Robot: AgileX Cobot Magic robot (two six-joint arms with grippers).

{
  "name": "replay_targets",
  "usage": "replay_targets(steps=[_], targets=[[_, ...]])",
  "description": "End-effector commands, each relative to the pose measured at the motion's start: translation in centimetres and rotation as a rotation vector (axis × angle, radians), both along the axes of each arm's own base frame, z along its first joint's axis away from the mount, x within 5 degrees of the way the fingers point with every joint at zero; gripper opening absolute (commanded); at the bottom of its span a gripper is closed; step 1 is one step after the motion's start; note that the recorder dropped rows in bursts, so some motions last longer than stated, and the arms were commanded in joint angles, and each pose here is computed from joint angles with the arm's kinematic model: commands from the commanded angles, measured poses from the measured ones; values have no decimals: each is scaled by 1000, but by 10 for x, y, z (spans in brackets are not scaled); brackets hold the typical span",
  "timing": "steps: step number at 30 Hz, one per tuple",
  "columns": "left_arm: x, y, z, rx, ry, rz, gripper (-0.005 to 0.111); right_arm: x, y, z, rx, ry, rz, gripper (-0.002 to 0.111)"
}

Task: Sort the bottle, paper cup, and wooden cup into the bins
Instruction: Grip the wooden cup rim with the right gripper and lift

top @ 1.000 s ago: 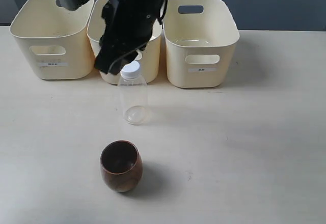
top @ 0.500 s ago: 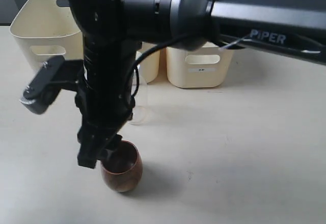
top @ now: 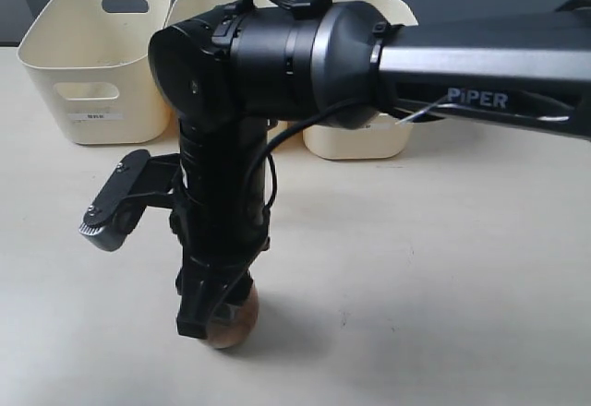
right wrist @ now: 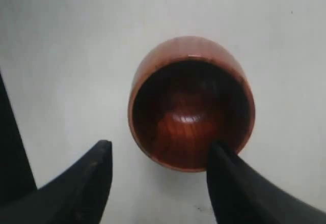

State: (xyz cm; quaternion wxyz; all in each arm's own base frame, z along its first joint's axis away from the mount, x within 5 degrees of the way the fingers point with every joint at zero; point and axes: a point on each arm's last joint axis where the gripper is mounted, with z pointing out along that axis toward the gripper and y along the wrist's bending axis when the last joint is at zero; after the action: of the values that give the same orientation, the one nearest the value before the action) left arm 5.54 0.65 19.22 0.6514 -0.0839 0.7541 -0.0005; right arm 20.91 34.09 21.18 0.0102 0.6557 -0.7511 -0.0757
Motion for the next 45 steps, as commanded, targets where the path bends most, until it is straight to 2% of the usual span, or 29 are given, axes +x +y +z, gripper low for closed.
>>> replay_targets(steps=[1, 16, 27, 29, 31, 33, 34, 41, 45], targets=[[0, 0, 0, 1, -8, -3, 0, -2, 2, 1, 34, 6, 15, 54], [0, 0, 0, 1, -8, -3, 0, -3, 12, 0, 138, 19, 40, 54], [0, 0, 0, 1, -8, -3, 0, 1, 17, -45, 34, 84, 44, 53], [0, 0, 0, 1, -8, -3, 0, 2, 16, -47, 24, 79, 49, 46], [0, 0, 0, 1, -8, -3, 0, 2, 16, -47, 15, 70, 56, 29], [0, 0, 0, 1, -8, -3, 0, 2, 14, -46, 7, 68, 61, 5], [0, 0, 0, 1, -8, -3, 0, 2, 13, -45, 1, 66, 65, 0], [0, 0, 0, 1, -8, -3, 0, 2, 7, -30, -23, 40, 89, 0], [0, 0, 0, 1, -8, -3, 0, 2, 1, -1, 15, -41, 105, 0]])
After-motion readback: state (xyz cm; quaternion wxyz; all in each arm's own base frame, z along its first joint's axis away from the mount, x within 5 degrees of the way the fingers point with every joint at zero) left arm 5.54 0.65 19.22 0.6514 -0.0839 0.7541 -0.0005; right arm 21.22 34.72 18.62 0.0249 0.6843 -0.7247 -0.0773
